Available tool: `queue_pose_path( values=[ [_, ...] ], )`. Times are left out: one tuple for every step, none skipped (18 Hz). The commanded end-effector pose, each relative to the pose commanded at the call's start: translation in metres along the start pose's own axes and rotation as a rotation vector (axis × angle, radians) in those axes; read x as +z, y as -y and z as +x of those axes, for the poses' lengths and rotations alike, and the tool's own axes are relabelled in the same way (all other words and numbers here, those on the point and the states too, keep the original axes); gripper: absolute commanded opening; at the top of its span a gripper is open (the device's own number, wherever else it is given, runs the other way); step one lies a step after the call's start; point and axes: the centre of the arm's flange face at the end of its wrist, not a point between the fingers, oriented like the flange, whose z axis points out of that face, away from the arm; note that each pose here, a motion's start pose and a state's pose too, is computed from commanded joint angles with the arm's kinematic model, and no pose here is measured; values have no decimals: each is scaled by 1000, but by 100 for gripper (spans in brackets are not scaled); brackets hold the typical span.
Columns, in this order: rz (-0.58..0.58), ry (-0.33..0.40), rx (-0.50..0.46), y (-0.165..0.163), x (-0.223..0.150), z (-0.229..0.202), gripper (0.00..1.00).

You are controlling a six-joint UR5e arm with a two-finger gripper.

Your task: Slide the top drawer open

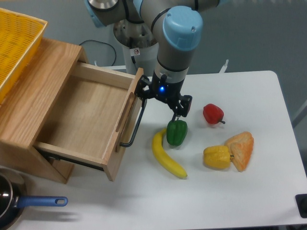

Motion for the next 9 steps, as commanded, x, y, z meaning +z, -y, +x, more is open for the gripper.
queue_pose_path(
  values=[
    [-3, -4, 7, -3, -1, -2, 100],
    [-3, -4, 22, -6, -2, -5, 100],
    [-8, -9, 47, -9, -2, -7, 100],
    [-10, -11, 68, -14, -3, -12, 100],
    [-9, -10, 96, -19, -4, -17, 100],
    [-9, -8, 123, -25, -5, -24, 100],
    [-10, -10, 163, -29, -4, -28, 100],
    [-9, -6, 197, -32, -5, -31, 100],
    [-8, -1, 229, -34, -6, -34, 100]
  ],
)
